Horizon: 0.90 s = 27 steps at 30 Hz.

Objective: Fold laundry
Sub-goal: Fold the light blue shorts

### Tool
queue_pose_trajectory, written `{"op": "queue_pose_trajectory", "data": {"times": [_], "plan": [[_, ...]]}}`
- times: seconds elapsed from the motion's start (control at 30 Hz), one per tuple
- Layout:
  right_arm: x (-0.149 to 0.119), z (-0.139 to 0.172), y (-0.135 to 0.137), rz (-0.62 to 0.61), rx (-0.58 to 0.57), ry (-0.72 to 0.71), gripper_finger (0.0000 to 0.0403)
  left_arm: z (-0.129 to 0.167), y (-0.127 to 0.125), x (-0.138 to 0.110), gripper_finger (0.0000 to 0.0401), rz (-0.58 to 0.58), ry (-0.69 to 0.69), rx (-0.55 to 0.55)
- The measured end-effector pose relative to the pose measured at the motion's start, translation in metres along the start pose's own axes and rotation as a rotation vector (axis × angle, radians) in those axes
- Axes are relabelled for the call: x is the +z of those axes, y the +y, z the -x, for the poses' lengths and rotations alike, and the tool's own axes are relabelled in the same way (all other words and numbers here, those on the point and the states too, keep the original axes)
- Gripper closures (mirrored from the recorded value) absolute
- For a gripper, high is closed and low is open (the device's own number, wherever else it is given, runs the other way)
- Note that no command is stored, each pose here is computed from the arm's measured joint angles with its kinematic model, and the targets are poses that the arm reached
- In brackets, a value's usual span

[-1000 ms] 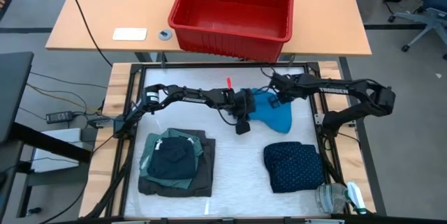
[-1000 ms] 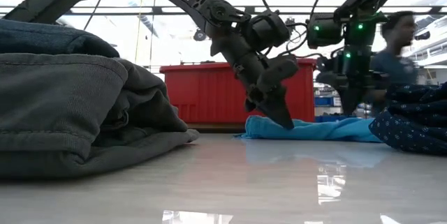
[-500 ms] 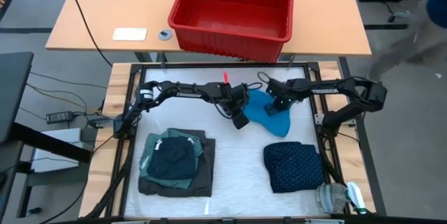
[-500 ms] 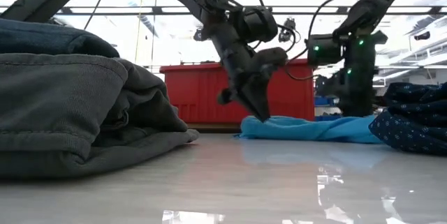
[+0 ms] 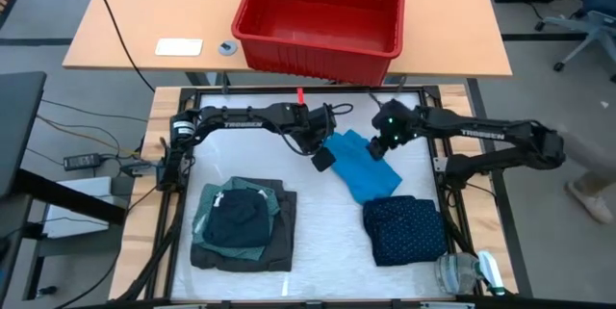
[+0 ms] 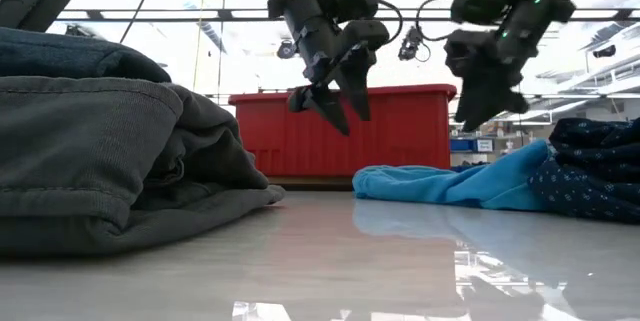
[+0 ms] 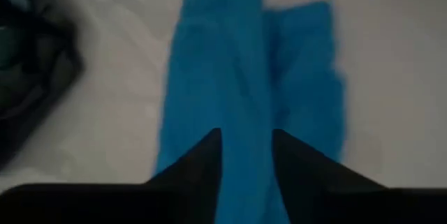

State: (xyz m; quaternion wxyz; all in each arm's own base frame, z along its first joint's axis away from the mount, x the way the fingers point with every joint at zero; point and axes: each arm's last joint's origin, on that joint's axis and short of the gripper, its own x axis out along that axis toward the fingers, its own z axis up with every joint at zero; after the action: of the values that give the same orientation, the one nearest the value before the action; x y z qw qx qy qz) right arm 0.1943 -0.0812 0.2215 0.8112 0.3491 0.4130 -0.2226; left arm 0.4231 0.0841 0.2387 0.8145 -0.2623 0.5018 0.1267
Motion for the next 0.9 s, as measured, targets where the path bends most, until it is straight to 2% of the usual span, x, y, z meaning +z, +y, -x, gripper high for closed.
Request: {"op": "queue_pose_trajectory", "data": {"times": [0.13,0.27,0.37,0.47,0.6,0.67,0.9], "plan": [[0.020,-0.006,-0.016,0.046,0.058,-0.055,0.0195,-0.007,0.005,-0.003,0.0140,0.073,-0.003,0.002],[0.034,-0.026,-0.034,0.032,0.063,-0.056,0.0129,-0.027,0.018,-0.026,0.0116,0.183,0.039,0.021],[0.039,-0.043,-0.046,0.004,0.087,-0.018,0.0098,-0.034,0.024,-0.036,0.0109,0.291,-0.055,-0.064],[0.041,-0.056,-0.056,-0.006,0.114,0.018,0.0087,-0.043,0.031,-0.033,0.0108,0.401,-0.223,-0.209],[0.041,-0.069,-0.064,-0.012,0.163,0.063,0.0088,-0.063,0.049,-0.032,0.0108,0.507,-0.327,-0.283],[0.043,-0.075,-0.065,-0.004,0.206,0.064,0.0089,-0.073,0.059,-0.037,0.0108,0.563,-0.303,-0.264],[0.040,-0.104,-0.071,-0.041,0.260,0.124,0.0089,-0.088,0.073,-0.034,0.0109,0.591,-0.319,-0.251]]}}
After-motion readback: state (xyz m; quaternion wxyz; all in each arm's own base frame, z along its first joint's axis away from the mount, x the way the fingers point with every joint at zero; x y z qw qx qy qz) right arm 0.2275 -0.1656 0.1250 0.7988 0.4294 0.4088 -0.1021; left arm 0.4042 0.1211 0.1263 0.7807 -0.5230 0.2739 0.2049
